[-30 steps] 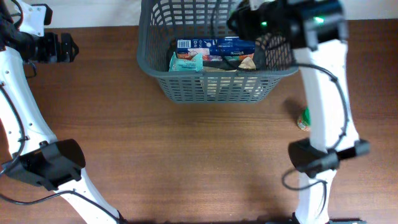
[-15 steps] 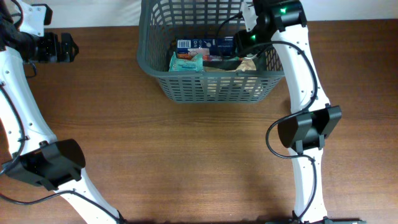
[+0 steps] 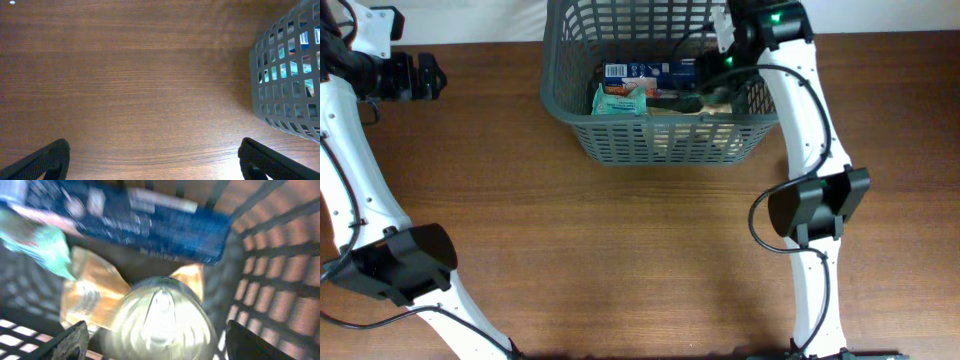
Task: Pack container
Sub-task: 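Carry the tin can over the basket and release it inside, then move the right gripper to the green-lidded jar and grasp it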
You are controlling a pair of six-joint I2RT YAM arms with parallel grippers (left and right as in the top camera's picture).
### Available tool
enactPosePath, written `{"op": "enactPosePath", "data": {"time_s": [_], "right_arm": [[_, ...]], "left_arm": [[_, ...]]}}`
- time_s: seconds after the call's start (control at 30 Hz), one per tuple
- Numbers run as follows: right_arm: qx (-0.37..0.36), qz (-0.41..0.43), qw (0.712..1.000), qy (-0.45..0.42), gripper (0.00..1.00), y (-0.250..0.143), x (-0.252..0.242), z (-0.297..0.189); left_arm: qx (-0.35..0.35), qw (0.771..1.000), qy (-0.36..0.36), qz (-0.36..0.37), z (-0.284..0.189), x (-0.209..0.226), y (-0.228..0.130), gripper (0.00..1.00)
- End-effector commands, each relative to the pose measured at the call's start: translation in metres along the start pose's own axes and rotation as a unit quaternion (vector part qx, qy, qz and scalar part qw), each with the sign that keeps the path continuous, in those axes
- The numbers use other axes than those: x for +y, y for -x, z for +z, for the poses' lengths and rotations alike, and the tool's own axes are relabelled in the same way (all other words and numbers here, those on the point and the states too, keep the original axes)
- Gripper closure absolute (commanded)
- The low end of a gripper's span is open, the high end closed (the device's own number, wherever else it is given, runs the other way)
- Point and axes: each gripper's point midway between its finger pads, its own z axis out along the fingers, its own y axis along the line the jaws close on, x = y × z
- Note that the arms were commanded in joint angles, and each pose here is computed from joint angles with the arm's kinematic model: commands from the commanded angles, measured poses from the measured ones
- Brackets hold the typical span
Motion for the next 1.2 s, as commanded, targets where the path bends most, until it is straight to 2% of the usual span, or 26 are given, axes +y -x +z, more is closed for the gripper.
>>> {"op": "enactPosePath", "data": {"time_s": [0.0,0.03,0.1,0.23,0.37,0.47,0.6,0.77,0.93,1.17], "right_arm": [[-0.156,0.005,0.988,-0.019,0.14,0.038,-0.01,-0.135],[-0.187,0.008,0.982,-0.027,0.11,0.041,-0.016,-0.165],[-0.223,0.023,0.973,-0.046,0.11,0.036,-0.033,-0.209],[-0.231,0.1,0.959,-0.127,0.11,0.003,-0.109,-0.256],[-0.2,0.244,0.934,-0.166,0.15,-0.043,-0.206,-0.259],[-0.126,0.331,0.921,-0.161,0.14,-0.084,-0.247,-0.22],[-0.008,0.396,0.908,-0.138,0.11,-0.131,-0.253,-0.147],[0.117,0.394,0.907,-0.096,0.11,-0.176,-0.215,-0.061],[0.172,0.36,0.912,-0.1,0.11,-0.194,-0.185,-0.026],[0.22,0.346,0.907,-0.094,0.11,-0.221,-0.174,-0.012]], "left_arm": [[0.003,1.0,-0.003,-0.008,0.002,0.0,-0.001,0.01],[0.003,1.0,-0.003,-0.008,0.002,0.0,-0.001,0.01],[0.003,1.0,-0.003,-0.008,0.002,0.0,-0.001,0.01],[0.003,1.0,-0.003,-0.007,0.002,0.0,-0.001,0.01],[0.003,1.0,-0.003,-0.008,0.002,0.0,-0.001,0.01],[0.003,1.0,-0.003,-0.008,0.002,0.0,-0.001,0.01],[0.003,1.0,-0.003,-0.008,0.002,0.0,-0.001,0.01],[0.003,1.0,-0.003,-0.008,0.002,0.0,-0.001,0.01],[0.003,1.0,-0.003,-0.008,0.002,0.0,-0.001,0.01],[0.003,1.0,-0.003,-0.008,0.002,0.0,-0.001,0.01]]}}
